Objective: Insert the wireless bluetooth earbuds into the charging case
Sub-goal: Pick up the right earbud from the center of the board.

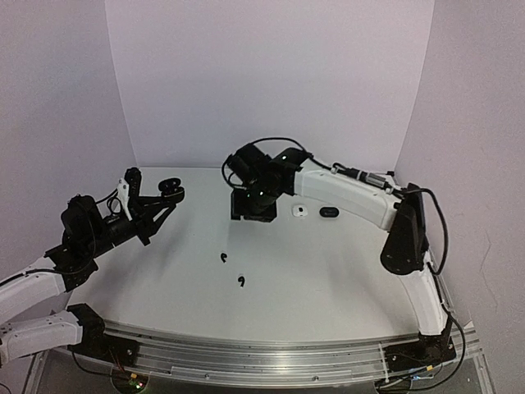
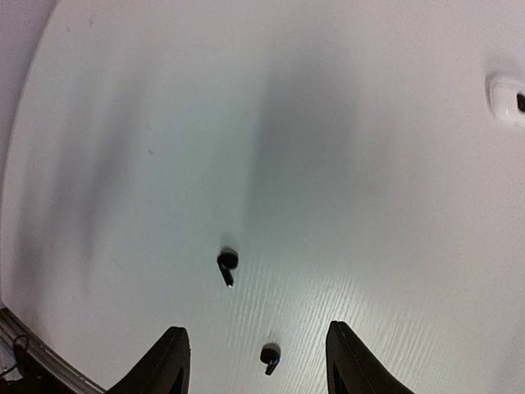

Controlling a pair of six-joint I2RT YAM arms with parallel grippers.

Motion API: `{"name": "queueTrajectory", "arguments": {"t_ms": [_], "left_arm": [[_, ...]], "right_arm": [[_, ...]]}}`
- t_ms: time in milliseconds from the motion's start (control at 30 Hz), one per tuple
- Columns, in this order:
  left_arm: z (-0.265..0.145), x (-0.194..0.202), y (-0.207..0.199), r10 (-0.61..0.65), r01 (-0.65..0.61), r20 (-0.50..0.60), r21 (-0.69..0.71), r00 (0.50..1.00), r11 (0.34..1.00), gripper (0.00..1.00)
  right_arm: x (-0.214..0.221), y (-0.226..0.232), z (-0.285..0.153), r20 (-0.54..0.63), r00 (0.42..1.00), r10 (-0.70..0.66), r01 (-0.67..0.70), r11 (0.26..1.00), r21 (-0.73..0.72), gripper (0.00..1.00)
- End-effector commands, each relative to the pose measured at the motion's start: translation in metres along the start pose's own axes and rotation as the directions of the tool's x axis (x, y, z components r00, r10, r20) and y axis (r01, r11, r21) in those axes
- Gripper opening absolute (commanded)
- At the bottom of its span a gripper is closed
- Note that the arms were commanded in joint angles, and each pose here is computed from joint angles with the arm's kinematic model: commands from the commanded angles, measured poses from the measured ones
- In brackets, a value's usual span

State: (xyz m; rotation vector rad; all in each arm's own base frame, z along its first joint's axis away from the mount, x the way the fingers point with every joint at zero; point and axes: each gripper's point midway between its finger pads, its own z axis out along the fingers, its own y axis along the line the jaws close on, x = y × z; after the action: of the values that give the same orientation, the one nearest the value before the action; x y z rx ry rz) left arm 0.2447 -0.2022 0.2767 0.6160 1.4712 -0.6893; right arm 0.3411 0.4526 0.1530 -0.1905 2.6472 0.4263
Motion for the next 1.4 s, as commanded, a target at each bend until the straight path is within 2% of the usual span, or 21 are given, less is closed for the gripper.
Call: {"name": "queueTrajectory", "arguments": {"t_ms": [0, 167, 300, 500, 767, 900, 1367], "left_arm": [[-0.009, -0.023, 0.004, 0.040, -0.035, 0.106, -0.048, 0.994, 0.998, 0.00], [-0.010, -0.018, 0.004, 0.025, -0.021, 0.096, -0.046, 0.995, 0.999, 0.00], [-0.009, -0.015, 0.003, 0.018, -0.014, 0.089, -0.038, 0.996, 0.999, 0.00], [-0.008, -0.015, 0.003, 0.016, -0.013, 0.084, -0.034, 0.996, 0.999, 0.00], [-0.008, -0.017, 0.002, 0.017, -0.014, 0.080, -0.029, 0.997, 0.999, 0.00], [-0.009, -0.017, 0.001, 0.013, -0.011, 0.082, -0.025, 0.997, 1.000, 0.00], [-0.008, -0.016, 0.001, 0.012, -0.010, 0.079, -0.022, 0.997, 1.000, 0.00]], "right_arm": [[0.063, -0.015, 0.022, -0.157, 0.987, 0.021, 0.006, 0.986, 0.169, 0.56], [0.100, 0.004, 0.050, -0.204, 0.979, 0.002, 0.034, 0.984, 0.174, 0.57], [0.115, 0.002, 0.065, -0.226, 0.974, -0.002, 0.047, 0.979, 0.197, 0.56], [0.126, -0.009, 0.084, -0.241, 0.970, -0.027, 0.087, 0.967, 0.241, 0.47], [0.128, -0.009, 0.092, -0.242, 0.970, -0.037, 0.096, 0.967, 0.236, 0.40], [0.131, -0.012, 0.093, -0.247, 0.968, -0.050, 0.113, 0.963, 0.246, 0.33], [0.148, -0.015, 0.091, -0.280, 0.955, -0.095, 0.173, 0.949, 0.265, 0.27]]}}
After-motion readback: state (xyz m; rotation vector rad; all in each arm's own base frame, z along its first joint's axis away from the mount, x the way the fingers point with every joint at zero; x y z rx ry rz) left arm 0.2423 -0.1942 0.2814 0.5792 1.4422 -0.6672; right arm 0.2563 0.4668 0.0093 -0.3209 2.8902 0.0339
